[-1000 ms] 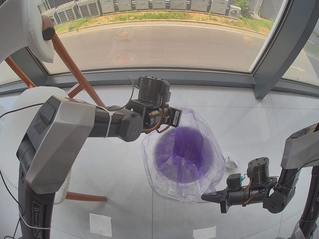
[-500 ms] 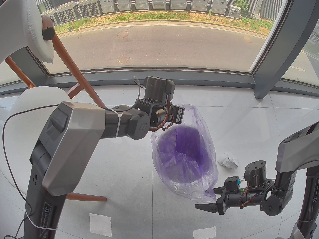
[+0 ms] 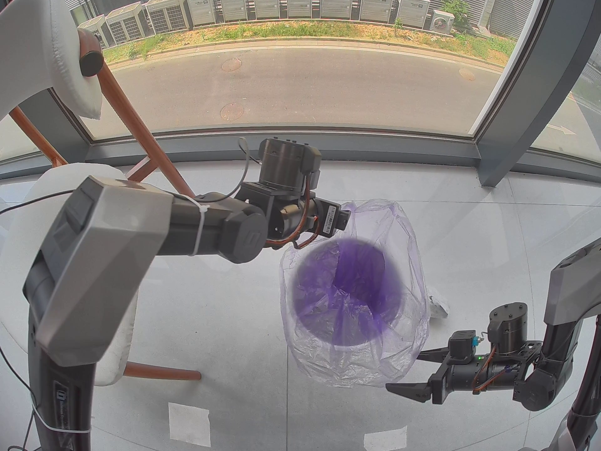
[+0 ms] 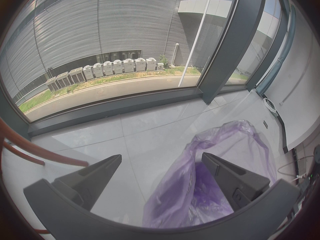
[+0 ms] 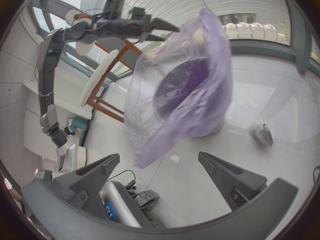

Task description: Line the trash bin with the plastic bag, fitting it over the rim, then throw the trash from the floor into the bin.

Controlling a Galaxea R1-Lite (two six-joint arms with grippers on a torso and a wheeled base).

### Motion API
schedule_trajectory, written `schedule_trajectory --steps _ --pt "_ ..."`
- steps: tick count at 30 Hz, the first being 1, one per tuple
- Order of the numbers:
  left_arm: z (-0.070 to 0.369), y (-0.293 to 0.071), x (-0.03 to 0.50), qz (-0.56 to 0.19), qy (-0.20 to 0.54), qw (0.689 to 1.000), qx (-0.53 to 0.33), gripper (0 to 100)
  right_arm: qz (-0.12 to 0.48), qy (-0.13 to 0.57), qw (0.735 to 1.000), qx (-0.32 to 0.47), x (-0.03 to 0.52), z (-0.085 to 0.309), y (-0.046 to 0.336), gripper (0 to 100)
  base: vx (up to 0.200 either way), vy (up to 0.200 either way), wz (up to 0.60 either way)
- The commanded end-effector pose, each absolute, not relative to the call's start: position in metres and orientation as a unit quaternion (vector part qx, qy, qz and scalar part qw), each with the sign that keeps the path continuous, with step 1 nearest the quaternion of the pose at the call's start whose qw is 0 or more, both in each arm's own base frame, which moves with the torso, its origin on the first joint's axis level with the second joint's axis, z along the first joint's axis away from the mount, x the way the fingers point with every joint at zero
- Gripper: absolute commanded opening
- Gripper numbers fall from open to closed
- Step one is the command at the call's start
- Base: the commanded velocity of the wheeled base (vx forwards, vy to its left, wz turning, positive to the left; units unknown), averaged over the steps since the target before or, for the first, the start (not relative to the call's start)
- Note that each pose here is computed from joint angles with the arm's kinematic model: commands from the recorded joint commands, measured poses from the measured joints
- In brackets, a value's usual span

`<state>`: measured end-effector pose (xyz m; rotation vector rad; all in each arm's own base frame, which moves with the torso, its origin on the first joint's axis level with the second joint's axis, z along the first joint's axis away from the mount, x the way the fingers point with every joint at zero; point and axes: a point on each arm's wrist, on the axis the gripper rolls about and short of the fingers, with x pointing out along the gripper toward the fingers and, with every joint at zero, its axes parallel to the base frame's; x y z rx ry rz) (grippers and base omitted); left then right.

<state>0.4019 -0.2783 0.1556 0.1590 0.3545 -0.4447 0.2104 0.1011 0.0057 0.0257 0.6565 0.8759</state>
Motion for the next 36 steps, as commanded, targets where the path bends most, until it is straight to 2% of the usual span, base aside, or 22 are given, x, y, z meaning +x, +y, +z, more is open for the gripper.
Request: schedule_trajectory --steps 1,6,11,14,21,22,31,36 --pt "0.192 -0.252 0.368 -0.218 0.170 0.958 0.075 100 0.363 0.288 0.886 0.026 0.218 0.019 0.079 100 0.000 0.000 0.00" --pt "0.193 -0.234 0.340 -0.220 0.194 0.952 0.082 100 0.343 0.253 0.904 0.042 0.231 0.029 0.072 100 0.000 0.000 0.00" --pt "0.169 -0.223 0.311 -0.232 0.254 0.936 0.080 100 0.347 0.188 0.916 0.079 0.260 0.047 0.083 100 0.000 0.000 0.00" --pt "0.152 -0.220 0.307 -0.238 0.281 0.926 0.088 100 0.346 0.166 0.920 0.080 0.280 0.051 0.088 100 0.000 0.000 0.00" --pt "0.131 -0.221 0.318 -0.223 0.288 0.927 0.090 100 0.328 0.137 0.931 0.086 0.307 0.053 0.093 100 0.000 0.000 0.00" --pt "0.129 -0.221 0.319 -0.222 0.290 0.926 0.091 0 0.325 0.136 0.932 0.088 0.309 0.053 0.094 0 0.000 0.000 0.00" --pt "0.115 -0.217 0.336 -0.208 0.287 0.931 0.084 0 0.318 0.140 0.933 0.094 0.313 0.048 0.091 0 0.000 0.000 0.00" --pt "0.125 -0.225 0.354 -0.202 0.243 0.948 0.044 0 0.313 0.115 0.937 0.105 0.329 0.056 0.090 0 0.000 0.000 0.00"
